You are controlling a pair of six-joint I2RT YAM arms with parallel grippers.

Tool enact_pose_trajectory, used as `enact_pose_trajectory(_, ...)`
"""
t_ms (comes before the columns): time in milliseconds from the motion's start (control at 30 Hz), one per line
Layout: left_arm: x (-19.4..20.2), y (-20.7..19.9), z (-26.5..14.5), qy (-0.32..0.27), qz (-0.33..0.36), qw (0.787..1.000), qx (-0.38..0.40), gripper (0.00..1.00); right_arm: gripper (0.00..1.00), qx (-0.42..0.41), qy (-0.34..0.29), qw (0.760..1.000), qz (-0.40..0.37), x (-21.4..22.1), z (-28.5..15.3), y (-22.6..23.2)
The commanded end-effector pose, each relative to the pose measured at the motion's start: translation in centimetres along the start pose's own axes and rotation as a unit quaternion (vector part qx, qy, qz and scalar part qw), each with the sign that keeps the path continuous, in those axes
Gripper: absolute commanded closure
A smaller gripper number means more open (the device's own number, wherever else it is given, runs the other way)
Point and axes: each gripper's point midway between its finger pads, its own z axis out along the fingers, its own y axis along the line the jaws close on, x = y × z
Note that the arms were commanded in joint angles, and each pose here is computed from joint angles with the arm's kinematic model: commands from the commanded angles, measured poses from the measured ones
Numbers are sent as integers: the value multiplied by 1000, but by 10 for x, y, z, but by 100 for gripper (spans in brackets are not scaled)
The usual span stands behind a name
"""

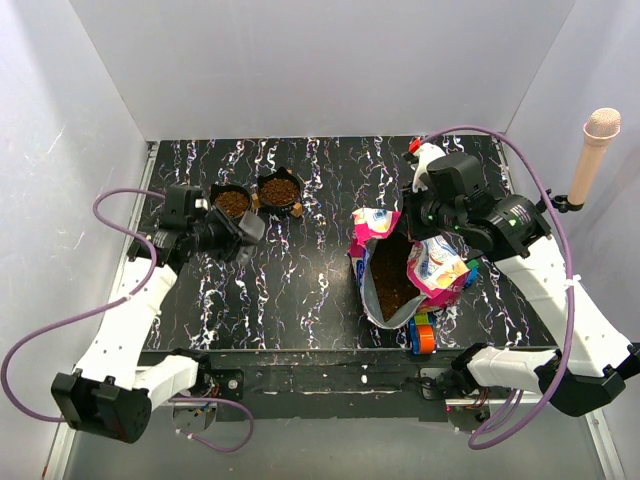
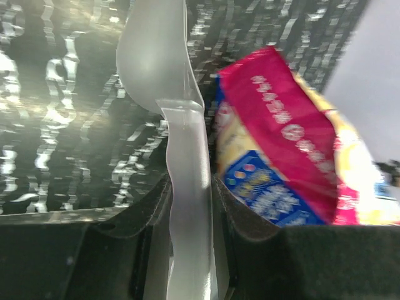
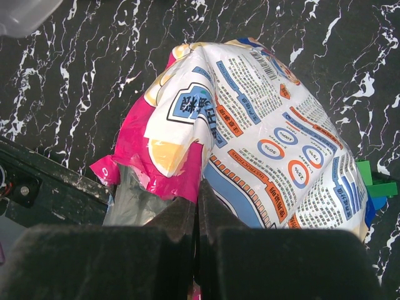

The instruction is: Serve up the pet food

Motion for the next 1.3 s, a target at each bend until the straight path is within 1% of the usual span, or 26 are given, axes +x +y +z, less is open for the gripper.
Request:
enact_pose_trajectory(0,-5,54,11,-27,124,990,-64,100,99,-54,-124,991,13,-51,-38,20)
enact_pose_trajectory(100,-4,81,19,-25,179,979,-91,100,99,-54,-124,991,14,-50,-41,20)
enact_pose_trajectory(167,-4,88,26,-33,210,974,-79,100,99,-52,-124,991,15,-50,-42,19)
enact_pose_trajectory(233,-4,90,33,-42,224,972,-62,100,99,-51,-124,991,15,-49,-43,18)
enact_pose_trajectory(333,-3,95,44,-45,202,976,-61,100,99,-47,-121,991,16,-46,-44,17)
enact_pose_trajectory(433,8,113,54,-27,158,984,-78,100,99,-44,-120,992,16,-44,-44,15)
enact_pose_trajectory(500,13,123,53,-26,131,986,-97,100,99,-43,-119,992,18,-43,-43,15)
enact_pose_trajectory(567,15,139,45,-35,97,985,-139,85,99,-43,-116,992,17,-42,-41,14)
enact_pose_trajectory(600,16,143,41,-39,84,984,-149,71,99,-41,-115,992,16,-42,-39,14)
enact_pose_trajectory(633,16,144,38,-42,74,984,-154,53,99,-39,-115,992,15,-42,-38,14)
enact_pose_trajectory(667,16,145,35,-47,64,984,-161,44,99,-37,-116,992,14,-44,-37,13)
enact_pose_trajectory(700,14,148,29,-52,54,981,-178,41,99,-36,-118,992,12,-46,-37,13)
enact_pose_trajectory(733,9,150,24,-67,49,978,-192,39,99,-36,-121,992,9,-49,-37,13)
enact_pose_trajectory(767,7,147,19,-71,44,977,-197,38,99,-35,-124,992,8,-52,-38,13)
enact_pose_trajectory(900,2,132,9,-69,36,977,-201,29,99,-35,-128,991,8,-60,-37,15)
enact_pose_trajectory(967,-4,111,6,-66,49,981,-174,26,99,-36,-127,991,8,-63,-36,17)
enact_pose_trajectory(1033,1,82,7,-40,60,991,-117,25,99,-34,-127,991,12,-65,-35,17)
enact_pose_trajectory(1133,20,42,7,16,71,997,-32,27,99,-31,-128,991,24,-71,-32,18)
enact_pose_trajectory(1200,36,15,4,39,85,996,14,27,99,-29,-129,991,35,-79,-32,19)
enact_pose_trajectory(1267,62,-18,-1,68,115,989,70,23,99,-30,-134,989,45,-90,-33,22)
